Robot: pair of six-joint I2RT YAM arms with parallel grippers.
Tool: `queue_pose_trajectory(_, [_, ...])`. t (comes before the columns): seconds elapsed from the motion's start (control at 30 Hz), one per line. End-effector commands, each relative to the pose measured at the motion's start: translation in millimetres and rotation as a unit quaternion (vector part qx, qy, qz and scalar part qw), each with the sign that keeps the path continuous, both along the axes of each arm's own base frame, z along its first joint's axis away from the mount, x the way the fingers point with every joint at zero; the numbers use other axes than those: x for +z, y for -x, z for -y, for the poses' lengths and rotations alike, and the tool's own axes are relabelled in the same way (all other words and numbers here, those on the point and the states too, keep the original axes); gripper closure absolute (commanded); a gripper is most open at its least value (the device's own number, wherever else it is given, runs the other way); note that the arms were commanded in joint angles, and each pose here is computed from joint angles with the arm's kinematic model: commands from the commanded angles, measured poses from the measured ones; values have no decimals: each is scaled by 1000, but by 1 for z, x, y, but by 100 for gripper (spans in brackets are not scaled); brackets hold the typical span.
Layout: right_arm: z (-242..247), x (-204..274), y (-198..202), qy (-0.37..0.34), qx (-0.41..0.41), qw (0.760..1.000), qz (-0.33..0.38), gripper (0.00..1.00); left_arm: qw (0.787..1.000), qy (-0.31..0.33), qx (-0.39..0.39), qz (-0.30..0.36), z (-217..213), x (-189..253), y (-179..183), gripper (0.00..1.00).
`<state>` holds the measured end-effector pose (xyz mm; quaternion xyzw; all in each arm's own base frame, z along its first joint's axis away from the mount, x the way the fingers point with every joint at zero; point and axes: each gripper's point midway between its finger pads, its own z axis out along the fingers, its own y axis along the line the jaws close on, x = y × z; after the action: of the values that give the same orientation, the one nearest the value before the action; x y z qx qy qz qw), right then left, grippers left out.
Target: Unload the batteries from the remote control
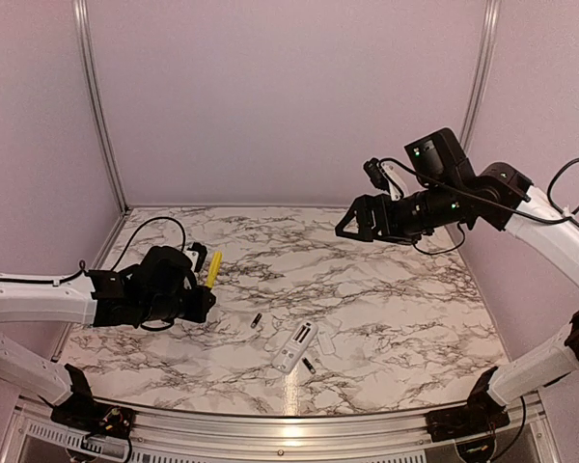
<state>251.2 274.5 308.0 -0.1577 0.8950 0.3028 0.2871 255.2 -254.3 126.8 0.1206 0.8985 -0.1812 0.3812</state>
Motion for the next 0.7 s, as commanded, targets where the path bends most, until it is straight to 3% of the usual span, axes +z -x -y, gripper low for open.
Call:
queue_pose_trajectory(0.0, [8, -6, 1, 15, -16, 1000, -7, 2, 997, -12, 42, -69, -9, -38, 6, 100])
queue_pose_trajectory(0.47, [20, -10, 9, 12, -35, 999, -15, 2, 979, -20, 61, -192, -4, -108, 26, 100])
queue_pose_trajectory(0.67, [25, -12, 14, 9, -40, 999, -17, 2, 975, -30, 72, -206, -8, -117, 30, 90])
